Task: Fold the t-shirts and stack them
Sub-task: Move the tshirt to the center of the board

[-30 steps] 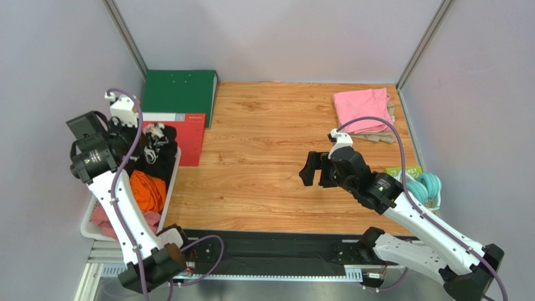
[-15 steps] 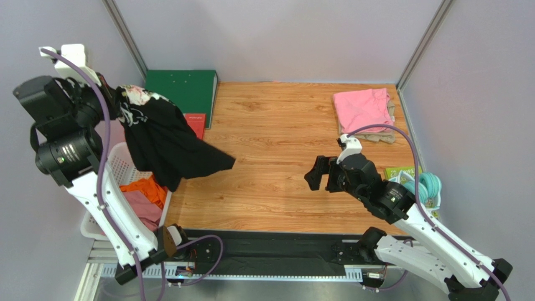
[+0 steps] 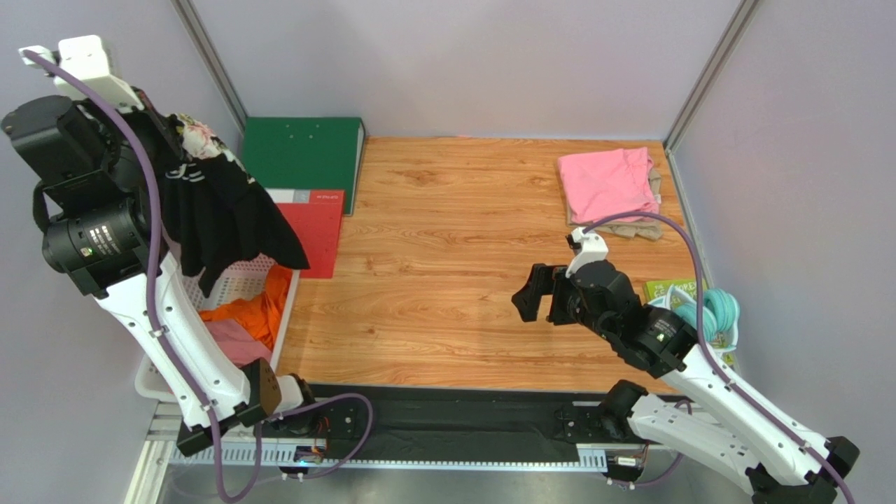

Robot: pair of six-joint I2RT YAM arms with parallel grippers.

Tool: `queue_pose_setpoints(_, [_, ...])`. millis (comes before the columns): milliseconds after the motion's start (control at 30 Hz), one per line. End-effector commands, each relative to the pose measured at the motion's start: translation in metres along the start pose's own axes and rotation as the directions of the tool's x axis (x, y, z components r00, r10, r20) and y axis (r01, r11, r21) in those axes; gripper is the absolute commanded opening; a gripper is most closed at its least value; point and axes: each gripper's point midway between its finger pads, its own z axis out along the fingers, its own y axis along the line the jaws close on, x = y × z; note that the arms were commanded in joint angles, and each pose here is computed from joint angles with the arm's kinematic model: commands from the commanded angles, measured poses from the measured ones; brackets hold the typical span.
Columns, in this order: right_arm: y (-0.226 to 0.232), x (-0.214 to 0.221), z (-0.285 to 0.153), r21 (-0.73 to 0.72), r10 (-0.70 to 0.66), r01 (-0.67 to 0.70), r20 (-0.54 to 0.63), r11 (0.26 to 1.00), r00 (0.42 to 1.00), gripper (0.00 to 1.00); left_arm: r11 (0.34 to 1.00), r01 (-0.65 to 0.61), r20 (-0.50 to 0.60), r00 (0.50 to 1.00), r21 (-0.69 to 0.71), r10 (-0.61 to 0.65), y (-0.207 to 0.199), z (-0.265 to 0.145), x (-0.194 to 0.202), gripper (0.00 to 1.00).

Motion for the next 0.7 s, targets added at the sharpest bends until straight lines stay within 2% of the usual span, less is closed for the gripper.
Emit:
queue_pose_setpoints(0, [0.007, -0.006, 0.0, -0.028, 0.003, -0.002, 0.024, 1.0, 1.0, 1.0, 0.963, -0.094, -0.016, 0.995, 0.253, 0.101, -0.072, -0.011, 0.01, 0.0])
queue_pose_setpoints(67, [0.007, -0.006, -0.001, -0.03, 0.005, -0.004, 0.026, 1.0, 1.0, 1.0, 0.902, -0.089, -0.08, 0.988, 0.423, 0.135, -0.117, -0.022, 0.036, 0.0])
queue_pose_setpoints(167, [0.006, -0.006, -0.002, -0.03, 0.005, -0.004, 0.026, 1.0, 1.0, 1.0, 0.788, -0.09, -0.133, 0.968, 0.609, 0.213, -0.157, -0.035, 0.074, 0.0])
queue_pose_setpoints(233, [0.005, -0.005, -0.003, -0.024, 0.004, -0.003, 0.025, 1.0, 1.0, 1.0, 0.753, -0.125, -0.141, 0.95, 0.646, 0.279, -0.163, -0.036, 0.09, 0.0])
queue_pose_setpoints(367, [0.002, -0.004, -0.006, -0.019, 0.004, -0.004, 0.023, 1.0, 1.0, 1.0, 0.614, -0.176, -0.118, 0.906, 0.77, 0.407, -0.194, -0.059, 0.114, 0.0])
queue_pose_setpoints(467, [0.001, -0.003, -0.007, -0.015, 0.014, -0.013, 0.026, 1.0, 1.0, 1.0, 0.542, -0.196, -0.077, 0.894, 0.817, 0.44, -0.212, -0.069, 0.116, 0.0])
queue_pose_setpoints(600, [0.0, -0.001, -0.005, -0.014, 0.02, -0.019, 0.024, 1.0, 1.0, 1.0, 0.486, -0.193, -0.047, 0.897, 0.853, 0.44, -0.226, -0.077, 0.111, 0.0])
queue_pose_setpoints(667, [-0.001, 0.0, -0.005, -0.011, 0.018, -0.018, 0.02, 1.0, 1.0, 1.0, 0.456, -0.192, -0.052, 0.881, 0.869, 0.47, -0.233, -0.08, 0.12, 0.02])
